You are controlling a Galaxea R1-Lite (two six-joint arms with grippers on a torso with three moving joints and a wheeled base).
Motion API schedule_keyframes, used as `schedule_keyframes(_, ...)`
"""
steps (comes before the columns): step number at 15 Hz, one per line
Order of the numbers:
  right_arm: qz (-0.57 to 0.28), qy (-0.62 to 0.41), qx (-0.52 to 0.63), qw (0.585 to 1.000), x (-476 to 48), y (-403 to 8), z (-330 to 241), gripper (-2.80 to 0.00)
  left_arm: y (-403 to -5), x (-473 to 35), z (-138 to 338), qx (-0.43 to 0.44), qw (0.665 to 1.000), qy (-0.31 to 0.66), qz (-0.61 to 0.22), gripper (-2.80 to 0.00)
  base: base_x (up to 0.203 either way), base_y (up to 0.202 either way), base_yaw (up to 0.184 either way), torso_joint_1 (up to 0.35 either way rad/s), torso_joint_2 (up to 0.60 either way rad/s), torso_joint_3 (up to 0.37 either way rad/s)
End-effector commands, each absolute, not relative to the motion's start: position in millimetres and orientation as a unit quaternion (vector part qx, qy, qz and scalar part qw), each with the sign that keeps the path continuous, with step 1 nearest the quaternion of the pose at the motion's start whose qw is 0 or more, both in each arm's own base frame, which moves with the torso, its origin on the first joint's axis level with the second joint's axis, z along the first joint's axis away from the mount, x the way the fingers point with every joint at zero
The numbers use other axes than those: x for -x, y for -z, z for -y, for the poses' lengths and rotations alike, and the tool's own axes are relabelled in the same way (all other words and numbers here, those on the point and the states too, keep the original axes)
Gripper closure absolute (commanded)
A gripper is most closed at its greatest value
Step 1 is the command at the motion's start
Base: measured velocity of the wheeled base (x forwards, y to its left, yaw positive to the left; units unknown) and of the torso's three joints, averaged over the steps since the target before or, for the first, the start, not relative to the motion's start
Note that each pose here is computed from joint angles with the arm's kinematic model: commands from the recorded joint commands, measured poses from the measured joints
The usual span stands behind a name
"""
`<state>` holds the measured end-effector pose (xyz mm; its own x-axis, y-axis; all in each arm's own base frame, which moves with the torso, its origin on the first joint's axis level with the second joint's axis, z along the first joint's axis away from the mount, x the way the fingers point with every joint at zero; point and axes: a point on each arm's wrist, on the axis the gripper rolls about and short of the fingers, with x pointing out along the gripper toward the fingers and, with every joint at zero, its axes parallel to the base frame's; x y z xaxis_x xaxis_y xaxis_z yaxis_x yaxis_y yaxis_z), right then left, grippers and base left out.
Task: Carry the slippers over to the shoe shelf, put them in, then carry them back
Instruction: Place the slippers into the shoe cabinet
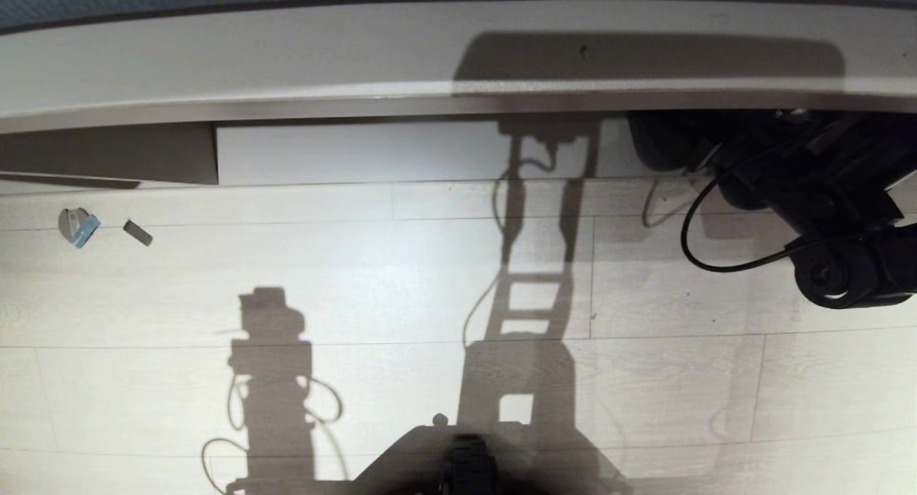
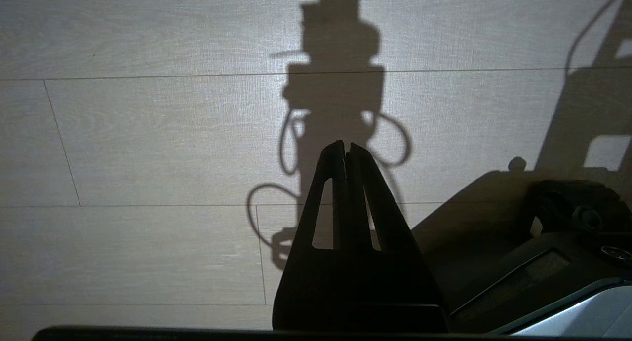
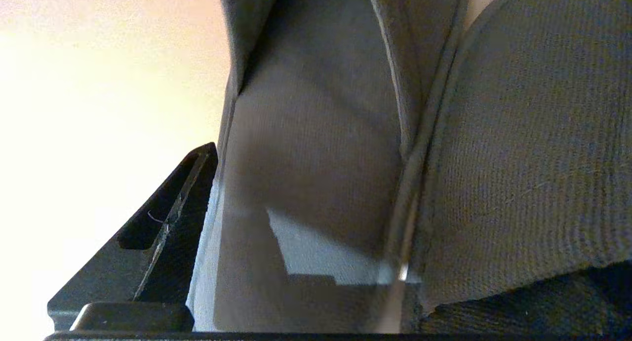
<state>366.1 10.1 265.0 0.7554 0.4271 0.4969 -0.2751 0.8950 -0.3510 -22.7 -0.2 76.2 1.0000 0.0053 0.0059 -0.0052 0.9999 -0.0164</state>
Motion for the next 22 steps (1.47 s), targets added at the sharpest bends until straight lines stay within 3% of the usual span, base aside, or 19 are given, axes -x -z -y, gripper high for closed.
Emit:
schedule_keyframes(1, 0.299, -0.189, 0.136, 0.926, -358.0, -268.2, -10.2, -2.8, -76.3, 22.7, 0.2, 0.008, 1.0, -0.003, 0.003, 0.0, 0.0, 0.0, 0.0, 0.0, 0.0, 0.0)
schedule_keyframes(22, 0.271, -0.048, 0.23, 0.934, -349.1, -252.6, -10.3, -2.8, -76.3, 22.7, 0.2, 0.008, 1.0, -0.003, 0.003, 0.0, 0.0, 0.0, 0.0, 0.0, 0.0, 0.0)
